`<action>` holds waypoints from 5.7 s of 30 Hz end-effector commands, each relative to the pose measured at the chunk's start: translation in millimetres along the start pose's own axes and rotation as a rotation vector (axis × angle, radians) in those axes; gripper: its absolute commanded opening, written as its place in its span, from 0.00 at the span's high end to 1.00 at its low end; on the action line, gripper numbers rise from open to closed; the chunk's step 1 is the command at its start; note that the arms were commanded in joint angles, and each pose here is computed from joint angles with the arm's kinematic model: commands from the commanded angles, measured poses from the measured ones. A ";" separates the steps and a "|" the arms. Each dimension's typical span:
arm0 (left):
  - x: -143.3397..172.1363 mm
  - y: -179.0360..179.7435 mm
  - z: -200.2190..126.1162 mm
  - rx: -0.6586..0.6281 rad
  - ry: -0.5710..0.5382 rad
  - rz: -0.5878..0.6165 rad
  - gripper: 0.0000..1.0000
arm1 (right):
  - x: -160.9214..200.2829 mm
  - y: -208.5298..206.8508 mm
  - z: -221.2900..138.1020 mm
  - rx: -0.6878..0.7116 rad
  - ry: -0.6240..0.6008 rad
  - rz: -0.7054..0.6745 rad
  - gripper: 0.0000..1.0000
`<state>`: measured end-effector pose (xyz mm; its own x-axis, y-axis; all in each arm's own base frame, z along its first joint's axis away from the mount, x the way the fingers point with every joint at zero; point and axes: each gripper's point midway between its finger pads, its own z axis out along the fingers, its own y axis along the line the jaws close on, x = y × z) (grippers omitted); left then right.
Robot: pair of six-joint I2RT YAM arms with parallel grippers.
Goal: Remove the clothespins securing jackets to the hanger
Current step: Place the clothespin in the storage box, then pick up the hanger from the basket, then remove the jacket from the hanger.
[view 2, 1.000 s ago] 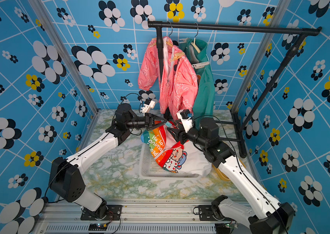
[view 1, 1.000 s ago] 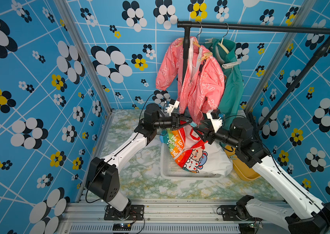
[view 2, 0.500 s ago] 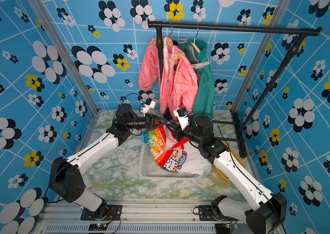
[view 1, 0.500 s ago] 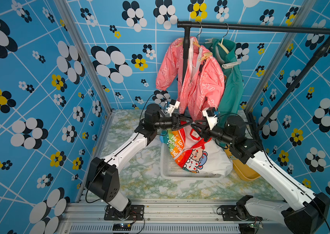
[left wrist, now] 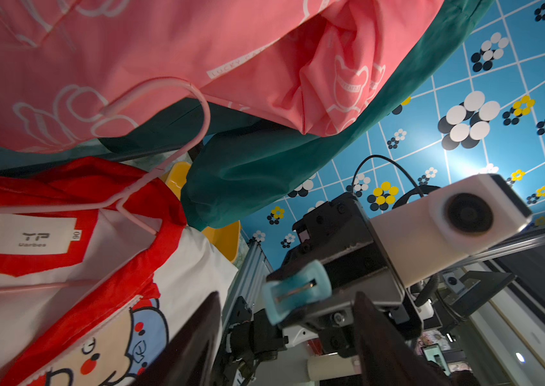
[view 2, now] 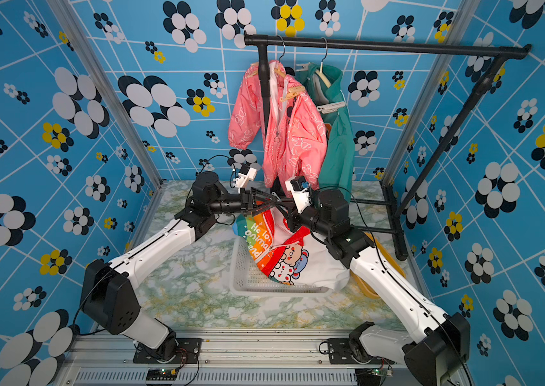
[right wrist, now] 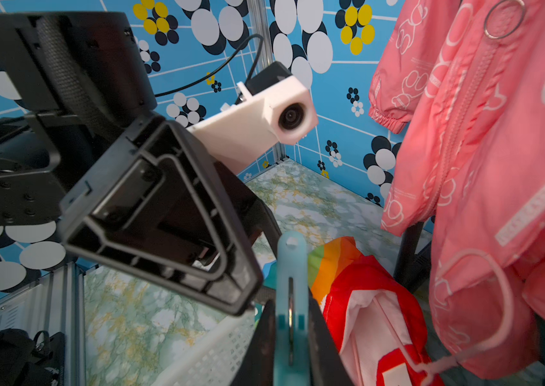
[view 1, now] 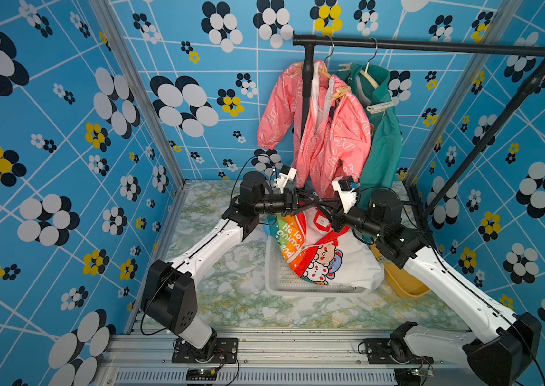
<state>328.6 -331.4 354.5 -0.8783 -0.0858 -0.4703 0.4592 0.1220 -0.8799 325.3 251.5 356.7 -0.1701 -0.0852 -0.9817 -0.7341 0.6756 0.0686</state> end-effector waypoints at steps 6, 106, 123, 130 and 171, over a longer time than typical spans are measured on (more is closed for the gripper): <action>-22.0 7.4 -39.1 -0.284 -0.153 0.220 0.08 | -5.4 -39.8 -67.1 0.340 0.031 -0.080 0.94; -120.4 -114.9 -87.4 -1.084 -0.743 1.395 1.00 | -101.8 18.9 -47.1 -0.017 -0.058 0.334 1.00; -100.4 -149.6 -131.0 -0.833 -0.765 1.269 1.00 | -74.1 55.0 -17.5 0.030 0.001 0.229 1.00; -59.6 -162.5 -57.3 -0.695 -0.632 1.365 1.00 | -22.0 4.6 -82.4 0.329 -0.012 0.256 1.00; 21.8 -170.9 83.9 -0.761 -0.456 1.712 1.00 | 270.8 -156.7 -173.3 1.112 0.300 0.745 1.00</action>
<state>239.8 -477.6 375.5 0.4365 0.5497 -0.7123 0.5953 0.4172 0.6867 299.4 8.7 150.8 -0.4520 0.5016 -0.7376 0.4114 0.8510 0.3266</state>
